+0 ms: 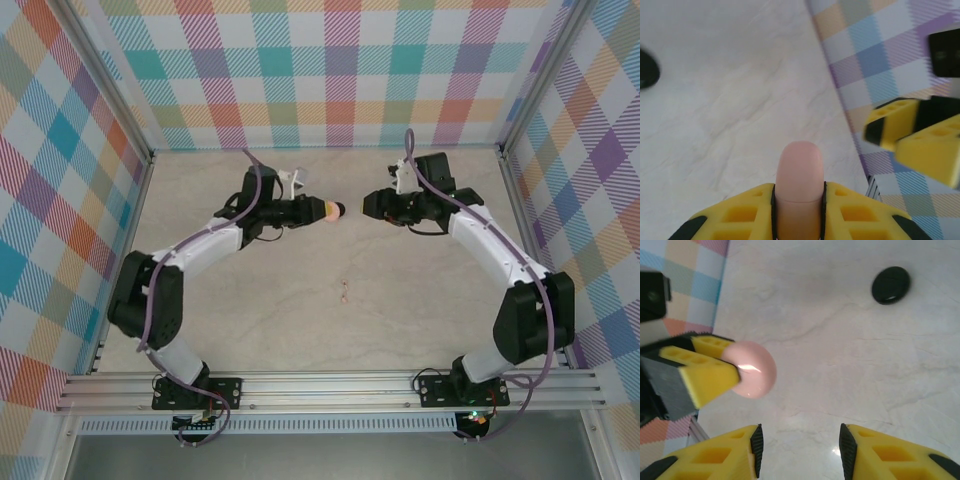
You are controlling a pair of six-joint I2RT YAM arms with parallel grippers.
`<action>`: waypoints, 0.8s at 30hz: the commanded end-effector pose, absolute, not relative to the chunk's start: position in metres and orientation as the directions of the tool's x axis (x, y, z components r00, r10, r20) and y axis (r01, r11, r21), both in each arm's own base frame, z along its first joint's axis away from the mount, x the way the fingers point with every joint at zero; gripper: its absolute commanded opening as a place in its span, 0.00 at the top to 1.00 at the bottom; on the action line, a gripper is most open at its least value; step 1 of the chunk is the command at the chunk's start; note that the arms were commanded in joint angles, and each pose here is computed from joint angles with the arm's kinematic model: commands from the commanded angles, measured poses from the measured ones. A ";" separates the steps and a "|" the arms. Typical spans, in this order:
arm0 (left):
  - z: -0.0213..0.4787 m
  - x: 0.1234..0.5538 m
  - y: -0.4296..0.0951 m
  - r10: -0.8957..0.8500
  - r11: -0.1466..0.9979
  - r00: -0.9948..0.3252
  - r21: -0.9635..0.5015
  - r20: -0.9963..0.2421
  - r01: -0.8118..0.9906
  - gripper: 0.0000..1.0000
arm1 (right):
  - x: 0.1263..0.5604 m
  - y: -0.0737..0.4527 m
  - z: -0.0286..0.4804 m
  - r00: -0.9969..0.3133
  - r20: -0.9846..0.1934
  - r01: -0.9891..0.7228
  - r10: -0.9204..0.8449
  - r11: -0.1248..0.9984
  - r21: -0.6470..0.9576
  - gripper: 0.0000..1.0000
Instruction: Insert the wireless bluetooth earbuds into the charging case
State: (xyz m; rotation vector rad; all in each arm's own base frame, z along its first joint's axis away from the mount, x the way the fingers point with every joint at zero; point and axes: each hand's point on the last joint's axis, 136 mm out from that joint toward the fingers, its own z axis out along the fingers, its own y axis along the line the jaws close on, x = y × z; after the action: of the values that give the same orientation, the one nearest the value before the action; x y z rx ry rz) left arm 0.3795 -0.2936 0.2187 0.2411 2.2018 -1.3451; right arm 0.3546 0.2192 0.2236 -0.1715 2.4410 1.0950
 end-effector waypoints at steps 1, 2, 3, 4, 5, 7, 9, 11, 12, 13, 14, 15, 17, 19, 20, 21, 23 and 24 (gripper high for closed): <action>0.251 0.371 -0.290 -0.111 0.432 -0.722 -0.688 -0.683 0.584 0.77 | 0.333 0.228 0.242 -0.854 -0.519 -0.421 -0.012 0.602 0.679 0.51; 0.260 0.366 -0.291 -0.109 0.404 -0.691 -0.667 -0.715 0.626 0.77 | 0.329 0.230 0.250 -0.842 -0.540 -0.450 -0.021 0.580 0.679 0.51; 0.271 0.359 -0.292 -0.111 0.370 -0.656 -0.643 -0.747 0.671 0.77 | 0.324 0.231 0.258 -0.829 -0.558 -0.477 -0.027 0.555 0.682 0.50; 0.278 0.354 -0.292 -0.113 0.348 -0.625 -0.620 -0.772 0.703 0.77 | 0.321 0.233 0.263 -0.821 -0.571 -0.496 -0.031 0.536 0.683 0.49; 0.286 0.350 -0.291 -0.120 0.341 -0.594 -0.596 -0.795 0.728 0.78 | 0.317 0.235 0.269 -0.811 -0.584 -0.515 -0.034 0.516 0.685 0.49; 0.298 0.343 -0.289 -0.125 0.325 -0.545 -0.553 -0.829 0.767 0.78 | 0.310 0.238 0.280 -0.795 -0.605 -0.550 -0.041 0.471 0.690 0.47; 0.307 0.333 -0.291 -0.112 0.292 -0.501 -0.510 -0.858 0.809 0.78 | 0.301 0.245 0.291 -0.774 -0.630 -0.592 -0.056 0.415 0.691 0.45; 0.313 0.325 -0.294 -0.099 0.271 -0.471 -0.479 -0.877 0.835 0.78 | 0.295 0.250 0.297 -0.754 -0.652 -0.623 -0.073 0.392 0.677 0.42; 0.318 0.320 -0.295 -0.095 0.256 -0.454 -0.462 -0.886 0.849 0.79 | 0.294 0.252 0.298 -0.747 -0.660 -0.633 -0.081 0.389 0.669 0.41; 0.322 0.316 -0.296 -0.092 0.240 -0.442 -0.450 -0.892 0.860 0.78 | 0.294 0.254 0.297 -0.743 -0.664 -0.638 -0.086 0.390 0.664 0.41; 0.324 0.313 -0.298 -0.089 0.229 -0.437 -0.446 -0.895 0.866 0.79 | 0.294 0.255 0.298 -0.740 -0.667 -0.642 -0.088 0.386 0.662 0.41; 0.328 0.308 -0.300 -0.083 0.208 -0.427 -0.435 -0.900 0.876 0.79 | 0.293 0.256 0.299 -0.736 -0.670 -0.648 -0.090 0.381 0.660 0.41; 0.333 0.302 -0.303 -0.075 0.186 -0.415 -0.422 -0.907 0.887 0.79 | 0.291 0.260 0.304 -0.722 -0.685 -0.668 -0.096 0.355 0.654 0.41; 0.335 0.299 -0.305 -0.070 0.172 -0.410 -0.416 -0.909 0.893 0.79 | 0.285 0.264 0.310 -0.704 -0.701 -0.693 -0.109 0.319 0.646 0.41; 0.336 0.298 -0.305 -0.067 0.165 -0.410 -0.416 -0.909 0.894 0.79 | 0.284 0.266 0.311 -0.698 -0.707 -0.701 -0.114 0.307 0.643 0.41; 0.336 0.296 -0.307 -0.064 0.159 -0.410 -0.415 -0.910 0.896 0.79 | 0.283 0.267 0.312 -0.693 -0.711 -0.708 -0.118 0.297 0.641 0.41; 0.337 0.294 -0.308 -0.060 0.150 -0.408 -0.412 -0.911 0.899 0.79 | 0.283 0.269 0.315 -0.689 -0.715 -0.714 -0.120 0.284 0.640 0.42; 0.337 0.293 -0.309 -0.058 0.147 -0.409 -0.413 -0.911 0.899 0.79 | 0.283 0.269 0.316 -0.685 -0.719 -0.718 -0.119 0.281 0.638 0.43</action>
State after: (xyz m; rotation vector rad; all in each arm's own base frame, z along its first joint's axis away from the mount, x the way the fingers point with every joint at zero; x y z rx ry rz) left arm 0.3056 -0.3057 0.3130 0.7572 1.6698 -1.3991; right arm 0.2890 0.2623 0.2938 -0.6417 2.1267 1.3945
